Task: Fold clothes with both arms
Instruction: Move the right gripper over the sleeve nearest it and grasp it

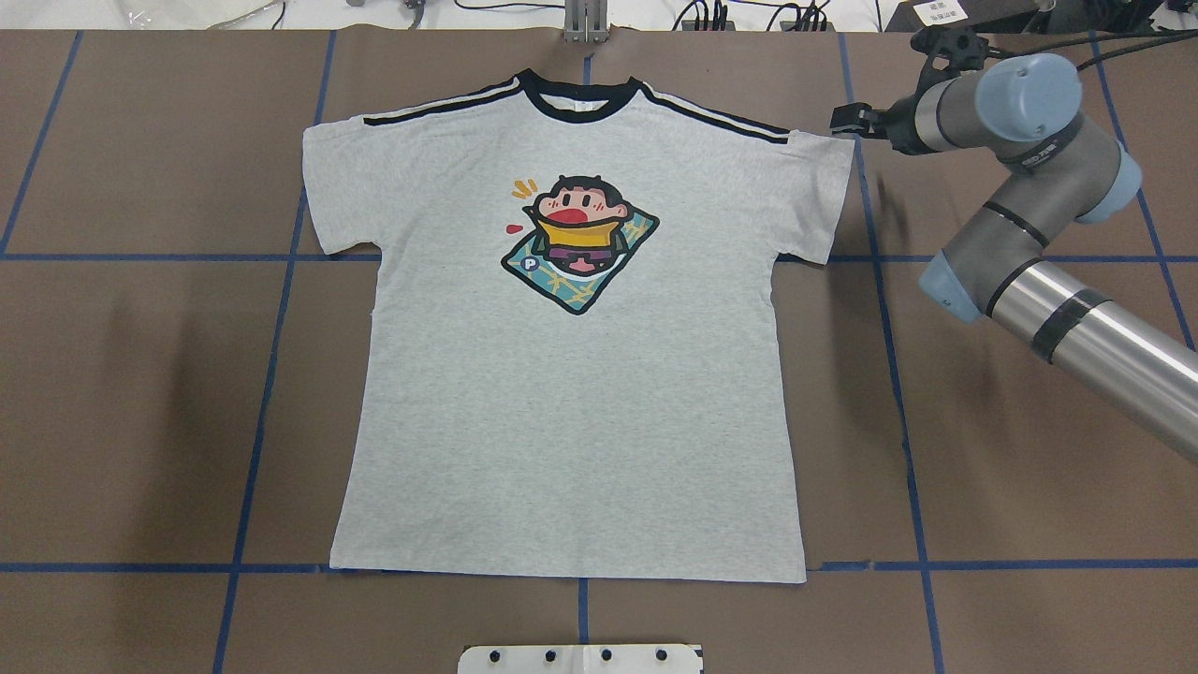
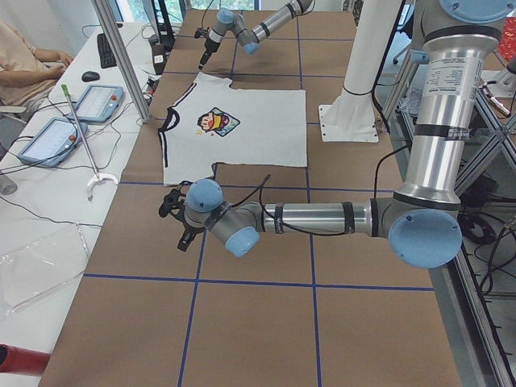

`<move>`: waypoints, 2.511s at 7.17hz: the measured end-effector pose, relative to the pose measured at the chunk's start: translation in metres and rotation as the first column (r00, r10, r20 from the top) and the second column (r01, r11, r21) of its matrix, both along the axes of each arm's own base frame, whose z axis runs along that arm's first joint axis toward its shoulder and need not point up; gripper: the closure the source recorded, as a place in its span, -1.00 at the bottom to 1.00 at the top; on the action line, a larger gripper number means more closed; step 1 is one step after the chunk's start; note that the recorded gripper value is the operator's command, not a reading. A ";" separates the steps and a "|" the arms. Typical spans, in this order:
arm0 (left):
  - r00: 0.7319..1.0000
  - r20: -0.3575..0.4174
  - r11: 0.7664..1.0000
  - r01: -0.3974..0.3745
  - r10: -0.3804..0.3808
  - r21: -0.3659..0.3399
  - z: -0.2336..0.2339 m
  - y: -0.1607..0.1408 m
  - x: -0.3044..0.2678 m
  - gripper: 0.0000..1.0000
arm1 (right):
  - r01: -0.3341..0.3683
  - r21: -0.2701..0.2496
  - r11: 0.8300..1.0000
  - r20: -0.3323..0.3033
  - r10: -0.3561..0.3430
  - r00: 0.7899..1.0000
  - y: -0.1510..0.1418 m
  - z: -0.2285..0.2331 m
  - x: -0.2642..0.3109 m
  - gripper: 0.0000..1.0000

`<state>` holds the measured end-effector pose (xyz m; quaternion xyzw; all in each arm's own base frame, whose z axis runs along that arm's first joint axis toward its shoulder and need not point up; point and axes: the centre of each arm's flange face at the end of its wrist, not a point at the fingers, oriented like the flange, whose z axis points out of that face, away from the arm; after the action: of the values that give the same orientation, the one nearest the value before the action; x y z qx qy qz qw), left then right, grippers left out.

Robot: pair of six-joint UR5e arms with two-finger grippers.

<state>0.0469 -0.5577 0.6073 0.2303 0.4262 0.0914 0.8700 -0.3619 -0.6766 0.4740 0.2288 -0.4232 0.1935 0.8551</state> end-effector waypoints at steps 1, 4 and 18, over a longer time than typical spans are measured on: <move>1.000 -0.001 1.000 -0.001 0.001 0.004 0.000 0.000 0.000 -0.99 | -0.032 0.000 0.999 -0.007 0.032 0.999 -0.001 -0.001 -0.012 -0.91; 1.000 -0.001 1.000 -0.002 0.002 0.007 -0.001 0.000 0.000 -0.99 | -0.072 -0.025 0.997 -0.051 0.070 0.996 -0.018 0.012 -0.027 0.49; 1.000 -0.001 1.000 -0.004 0.004 -0.001 0.004 0.003 0.000 -0.99 | -0.069 -0.006 0.998 -0.046 0.069 0.997 0.000 0.018 -0.017 -0.38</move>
<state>0.0470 -0.5548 0.6116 0.2293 0.4272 0.0927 0.8697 -0.3787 -0.6761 0.4917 0.2442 -0.3945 0.2192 0.8583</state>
